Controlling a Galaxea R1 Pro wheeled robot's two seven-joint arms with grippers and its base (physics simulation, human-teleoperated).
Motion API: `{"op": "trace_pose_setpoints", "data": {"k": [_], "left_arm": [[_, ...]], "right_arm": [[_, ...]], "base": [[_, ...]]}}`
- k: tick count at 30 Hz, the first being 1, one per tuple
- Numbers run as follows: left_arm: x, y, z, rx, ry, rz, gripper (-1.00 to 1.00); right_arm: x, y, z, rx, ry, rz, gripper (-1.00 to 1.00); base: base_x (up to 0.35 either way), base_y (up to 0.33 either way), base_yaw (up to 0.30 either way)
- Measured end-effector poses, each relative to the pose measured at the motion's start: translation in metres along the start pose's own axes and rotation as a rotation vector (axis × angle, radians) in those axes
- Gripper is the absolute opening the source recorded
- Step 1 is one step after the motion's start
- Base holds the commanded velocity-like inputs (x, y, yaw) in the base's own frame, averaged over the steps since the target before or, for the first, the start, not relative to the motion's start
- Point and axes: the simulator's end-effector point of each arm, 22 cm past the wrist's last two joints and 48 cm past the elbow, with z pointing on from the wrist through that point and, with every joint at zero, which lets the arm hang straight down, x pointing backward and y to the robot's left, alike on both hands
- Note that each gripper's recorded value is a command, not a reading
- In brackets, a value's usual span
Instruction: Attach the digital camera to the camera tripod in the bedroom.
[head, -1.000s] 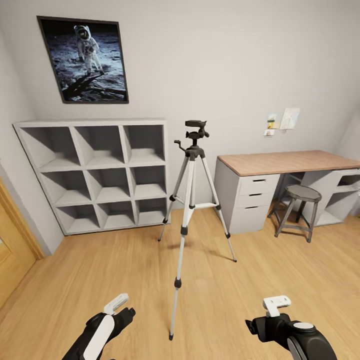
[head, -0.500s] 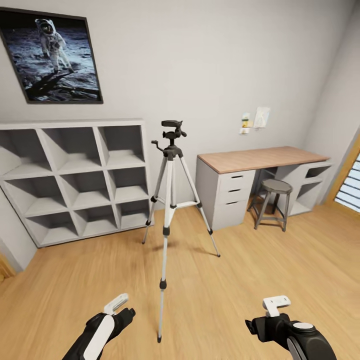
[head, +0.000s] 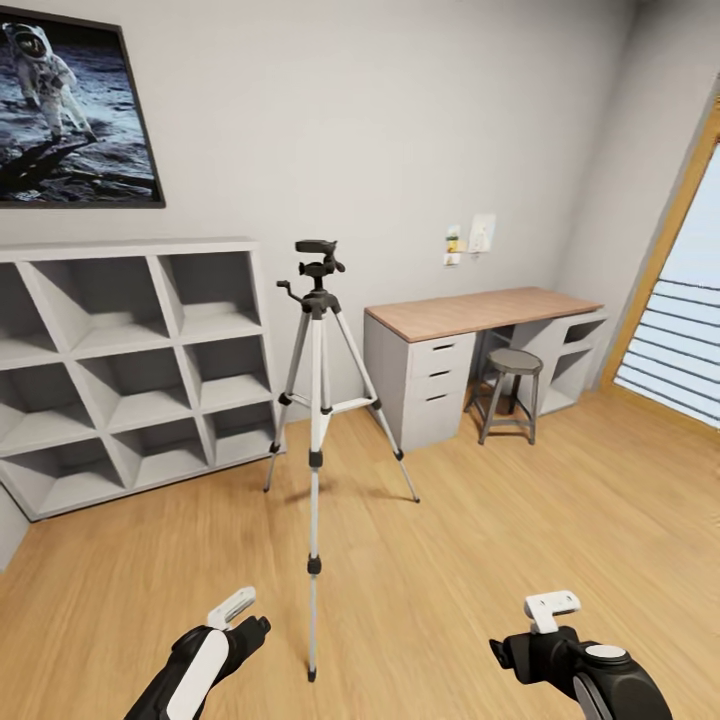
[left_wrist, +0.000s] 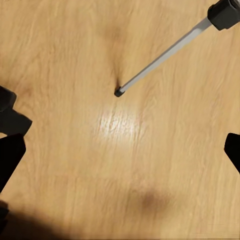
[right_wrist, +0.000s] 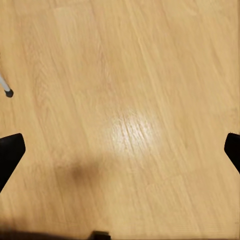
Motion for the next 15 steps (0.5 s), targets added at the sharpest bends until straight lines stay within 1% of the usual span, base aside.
{"op": "trace_pose_setpoints", "data": {"k": [7, 12, 15], "left_arm": [[-0.001, 0.002, 0.0, -0.005, 0.0, -0.01, 1.0], [-0.002, 0.002, 0.0, -0.004, 0.001, -0.015, 1.0], [-0.004, 0.003, -0.002, -0.008, 0.011, -0.042, 1.0]], "right_arm": [[-0.004, 0.002, 0.0, -0.004, -0.009, -0.001, 1.0], [-0.013, 0.007, 0.0, -0.013, -0.025, 0.007, 1.0], [-0.02, 0.015, 0.0, -0.026, -0.035, 0.017, 1.0]], "base": [[-0.008, 0.017, -0.029], [-0.002, 0.005, -0.008], [-0.001, 0.002, -0.004]]}}
